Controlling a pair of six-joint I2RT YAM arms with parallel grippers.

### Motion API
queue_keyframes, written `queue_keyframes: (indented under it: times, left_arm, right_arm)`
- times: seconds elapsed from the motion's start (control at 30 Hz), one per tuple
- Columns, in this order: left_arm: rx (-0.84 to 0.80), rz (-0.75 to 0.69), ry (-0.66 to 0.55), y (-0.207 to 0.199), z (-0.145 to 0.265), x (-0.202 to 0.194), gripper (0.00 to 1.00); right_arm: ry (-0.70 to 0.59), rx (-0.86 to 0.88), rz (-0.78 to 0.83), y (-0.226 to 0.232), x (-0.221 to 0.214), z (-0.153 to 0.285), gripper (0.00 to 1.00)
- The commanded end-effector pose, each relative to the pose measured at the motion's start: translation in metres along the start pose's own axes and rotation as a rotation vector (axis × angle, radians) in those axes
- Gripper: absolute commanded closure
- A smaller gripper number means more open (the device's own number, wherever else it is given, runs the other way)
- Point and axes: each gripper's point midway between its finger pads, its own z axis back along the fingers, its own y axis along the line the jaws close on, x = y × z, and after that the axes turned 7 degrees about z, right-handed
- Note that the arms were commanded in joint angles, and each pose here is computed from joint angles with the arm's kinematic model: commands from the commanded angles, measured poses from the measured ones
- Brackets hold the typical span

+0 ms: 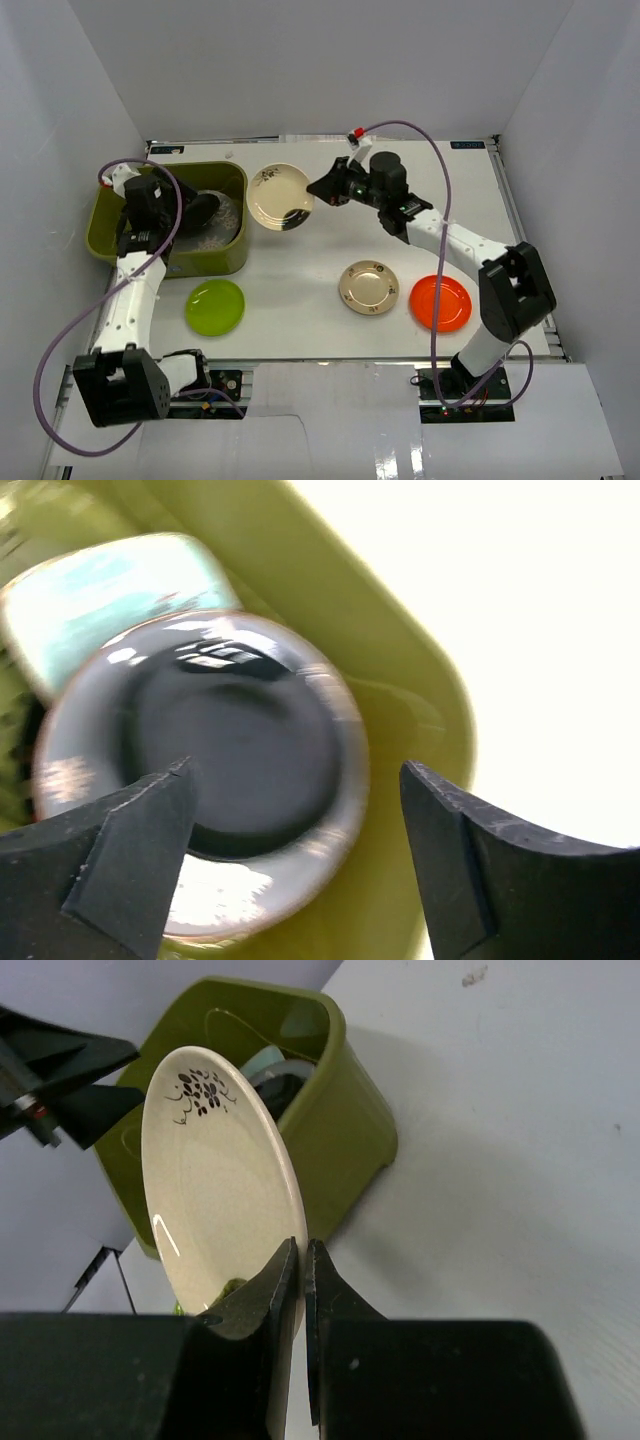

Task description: Place the plates into the plastic bin on the countertop

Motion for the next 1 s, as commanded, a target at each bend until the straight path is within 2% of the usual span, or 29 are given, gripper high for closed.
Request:
queue_keyframes:
  times: [0.0, 0.13, 0.17, 0.2, 0.23, 0.27, 0.3, 0.37, 0.43, 0.63, 0.67, 0.77, 0.8, 0.9, 0.93, 0.97]
  left_arm:
    - [-0.28, 0.018, -0.031, -0.055, 0.048, 0.021, 0.08]
    - [-0.458, -0.005, -0.004, -0.089, 0.085, 0.023, 0.07]
    - [-0.49, -0.018, 0.0, -0.097, 0.093, 0.023, 0.07]
    - [-0.527, -0.024, 0.012, -0.104, 0.103, 0.02, 0.07]
    - [-0.574, -0.032, 0.04, -0.115, 0.114, 0.011, 0.07]
    - [-0.599, -0.04, 0.052, -0.12, 0.118, 0.008, 0.07]
    - [-0.651, -0.062, 0.084, -0.133, 0.13, -0.002, 0.08]
    - [-0.733, -0.091, 0.143, -0.147, 0.147, -0.015, 0.08]
    - [-0.833, -0.133, 0.189, -0.157, 0.169, -0.024, 0.08]
    - [-0.935, -0.187, 0.212, -0.164, 0.204, -0.028, 0.08]
    - [-0.936, -0.186, 0.216, -0.162, 0.204, -0.03, 0.08]
    - [-0.939, -0.204, 0.235, -0.156, 0.205, -0.041, 0.08]
    - [-0.951, -0.225, 0.242, -0.153, 0.206, -0.045, 0.07]
    - [-1.022, -0.3, 0.275, -0.145, 0.218, -0.062, 0.07]
    - [-1.052, -0.321, 0.286, -0.145, 0.224, -0.068, 0.07]
    - [-1.07, -0.336, 0.294, -0.141, 0.228, -0.072, 0.07]
  right_arm:
    - [-0.049, 0.005, 0.06, 0.017, 0.029, -0.038, 0.92]
    - [-0.032, 0.006, 0.111, 0.033, 0.037, -0.09, 0.92]
    - [0.006, -0.001, 0.104, 0.029, 0.017, -0.11, 0.92]
    - [-0.024, 0.016, 0.113, 0.042, 0.034, -0.118, 0.92]
    - [-0.024, 0.018, 0.118, 0.046, 0.031, -0.128, 0.92]
    - [0.005, -0.001, 0.126, 0.044, 0.009, -0.146, 0.92]
    - [-0.022, 0.007, 0.138, 0.055, 0.023, -0.154, 0.92]
    - [0.007, -0.015, 0.141, 0.055, -0.002, -0.177, 0.92]
    - [-0.013, -0.039, 0.145, 0.063, -0.004, -0.187, 0.92]
    - [-0.029, -0.045, 0.124, 0.076, -0.019, -0.206, 0.92]
    - [-0.017, -0.046, 0.124, 0.075, -0.027, -0.211, 0.82]
    - [-0.02, -0.028, 0.123, 0.088, -0.024, -0.209, 0.42]
    - [-0.024, -0.025, 0.12, 0.09, -0.021, -0.206, 0.38]
    - [-0.039, -0.009, 0.141, 0.099, -0.004, -0.178, 0.36]
    - [-0.084, 0.007, 0.164, 0.112, 0.025, -0.155, 0.36]
    - [-0.042, -0.012, 0.17, 0.099, 0.001, -0.144, 0.37]
